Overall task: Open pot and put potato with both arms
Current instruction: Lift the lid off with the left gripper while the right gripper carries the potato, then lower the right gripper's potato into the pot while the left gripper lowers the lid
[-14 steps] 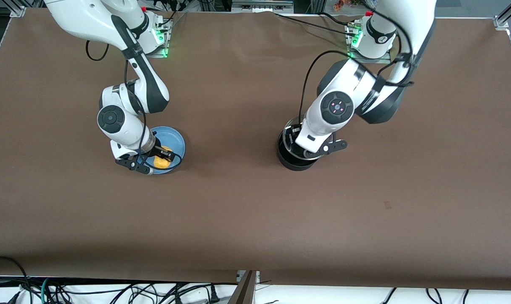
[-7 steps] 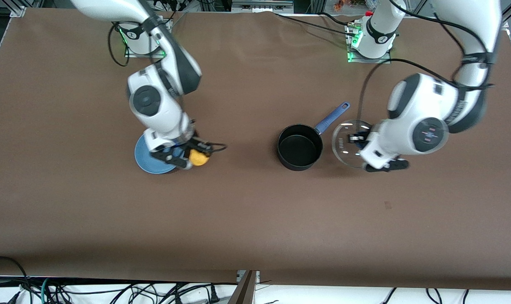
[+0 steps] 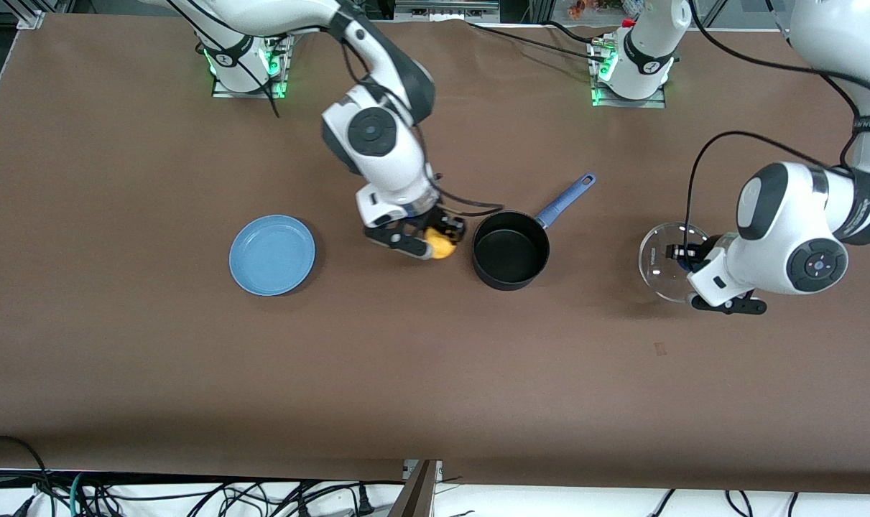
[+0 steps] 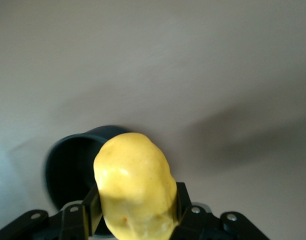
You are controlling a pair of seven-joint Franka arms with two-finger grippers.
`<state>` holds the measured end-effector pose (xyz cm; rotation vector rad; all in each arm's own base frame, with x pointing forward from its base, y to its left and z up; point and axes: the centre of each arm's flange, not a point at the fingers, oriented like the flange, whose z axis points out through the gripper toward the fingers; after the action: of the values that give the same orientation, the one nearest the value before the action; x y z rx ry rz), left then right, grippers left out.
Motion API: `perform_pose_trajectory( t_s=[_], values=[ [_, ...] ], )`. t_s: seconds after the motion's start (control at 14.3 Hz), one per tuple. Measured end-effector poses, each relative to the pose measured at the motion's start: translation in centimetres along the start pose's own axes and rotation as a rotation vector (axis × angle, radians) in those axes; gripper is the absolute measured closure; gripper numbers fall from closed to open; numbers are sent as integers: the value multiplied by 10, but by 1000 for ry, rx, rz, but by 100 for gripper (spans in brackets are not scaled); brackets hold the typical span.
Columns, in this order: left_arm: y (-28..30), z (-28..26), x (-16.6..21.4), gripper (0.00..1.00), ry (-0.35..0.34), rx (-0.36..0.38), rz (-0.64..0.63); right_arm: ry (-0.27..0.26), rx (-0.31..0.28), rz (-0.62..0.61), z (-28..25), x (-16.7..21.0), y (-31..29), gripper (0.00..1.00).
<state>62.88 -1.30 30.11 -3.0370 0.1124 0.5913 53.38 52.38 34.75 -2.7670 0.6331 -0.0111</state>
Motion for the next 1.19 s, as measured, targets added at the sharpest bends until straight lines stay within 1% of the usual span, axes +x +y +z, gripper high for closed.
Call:
perform_pose_trajectory(
  t_s=[0.14,0.21,0.28,0.63,0.84,0.91,0.98,1.05,1.12,1.19],
  values=[
    [-1,30,17,40,3,15,16,17,88,22,16,-17,-22,39],
    [-2,43,24,40,9,19,22,22,117,24,25,-25,-27,39],
    [-3,53,31,40,19,18,24,23,135,20,34,-32,-31,39],
    [-25,82,51,40,86,-12,30,18,180,-3,75,-67,-36,39],
    [-23,85,53,40,88,-15,34,9,187,9,104,-83,-32,39],
    [-21,84,53,33,88,-15,36,6,184,10,111,-88,-31,39],
    [-22,82,54,26,90,-15,36,4,183,11,113,-90,-30,39],
    [-22,80,54,15,93,-14,35,5,183,11,113,-89,-30,39],
    [-22,78,54,7,93,-14,35,6,183,12,113,-88,-30,39],
    [-23,75,54,0,88,-13,33,9,182,13,113,-87,-30,39]
  ],
)
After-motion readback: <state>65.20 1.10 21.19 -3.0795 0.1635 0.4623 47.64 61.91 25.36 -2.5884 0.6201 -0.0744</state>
